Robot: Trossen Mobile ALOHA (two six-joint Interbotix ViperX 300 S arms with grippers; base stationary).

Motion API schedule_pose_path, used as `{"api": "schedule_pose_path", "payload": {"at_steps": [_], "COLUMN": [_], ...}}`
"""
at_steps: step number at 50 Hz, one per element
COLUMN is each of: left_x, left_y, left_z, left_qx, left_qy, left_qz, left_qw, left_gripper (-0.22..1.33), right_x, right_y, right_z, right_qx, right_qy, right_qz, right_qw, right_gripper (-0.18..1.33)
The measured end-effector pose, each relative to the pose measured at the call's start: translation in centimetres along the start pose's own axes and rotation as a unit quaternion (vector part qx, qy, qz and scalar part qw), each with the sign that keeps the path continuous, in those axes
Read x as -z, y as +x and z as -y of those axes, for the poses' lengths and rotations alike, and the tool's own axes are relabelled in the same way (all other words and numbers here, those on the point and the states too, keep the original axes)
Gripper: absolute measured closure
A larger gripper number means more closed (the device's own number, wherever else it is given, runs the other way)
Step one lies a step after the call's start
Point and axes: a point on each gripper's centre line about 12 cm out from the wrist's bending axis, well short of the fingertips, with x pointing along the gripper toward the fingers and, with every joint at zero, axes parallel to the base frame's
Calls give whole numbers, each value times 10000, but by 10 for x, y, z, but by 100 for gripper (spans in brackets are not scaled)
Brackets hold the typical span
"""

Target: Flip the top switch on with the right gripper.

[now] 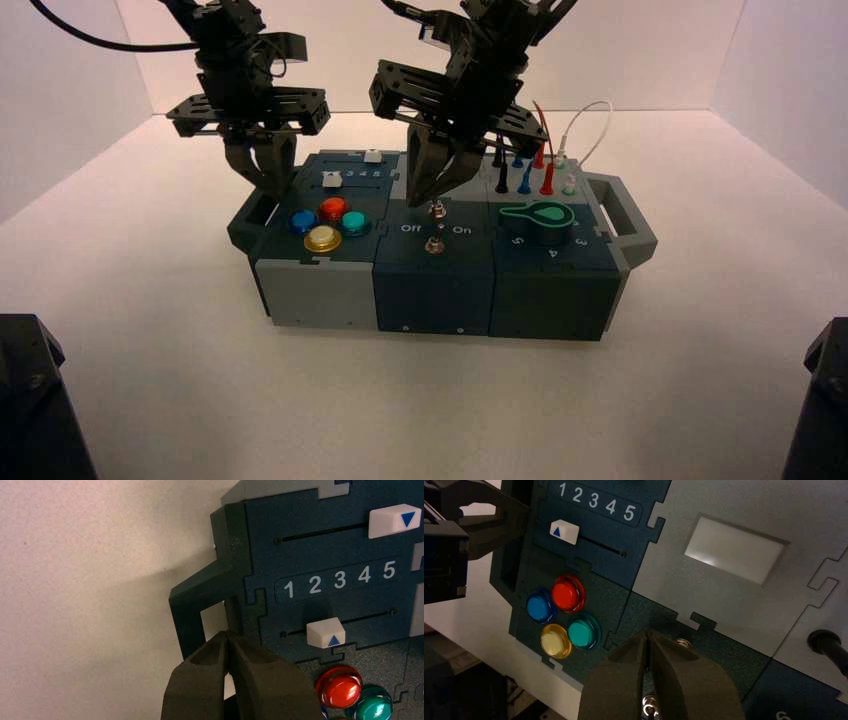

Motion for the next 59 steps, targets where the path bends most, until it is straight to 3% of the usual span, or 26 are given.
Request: {"api": "schedule_pose_path", "payload": {"at_steps": [14,34,43,49,59], "left_x": [0,0,0,0,-2], "left_y": [0,0,0,1,1], "left_z": [0,0,0,0,0], "left_qx": [-1,0,0,-1,1], "left_qy": [-1,7,-1,-1,-1], "left_qz": [0,7,15,31,92], "left_qw": [10000,10000,10000,10000,10000], "left_gripper": [128,128,128,128,128], "right_x": [3,-1,-6,-13,-9], "right_y": [0,-2,-15,-31,-40], "right_z": [8,6,5,11,7], "right_qx": [110,109,69,38,-9], "right_qy": [-8,-98,-178,-54,-105], "right_qz": [-41,-68,-17,81,-14], "right_qw": [9999,9999,9998,9999,9999], "right_gripper": [130,130,129,129,129]}}
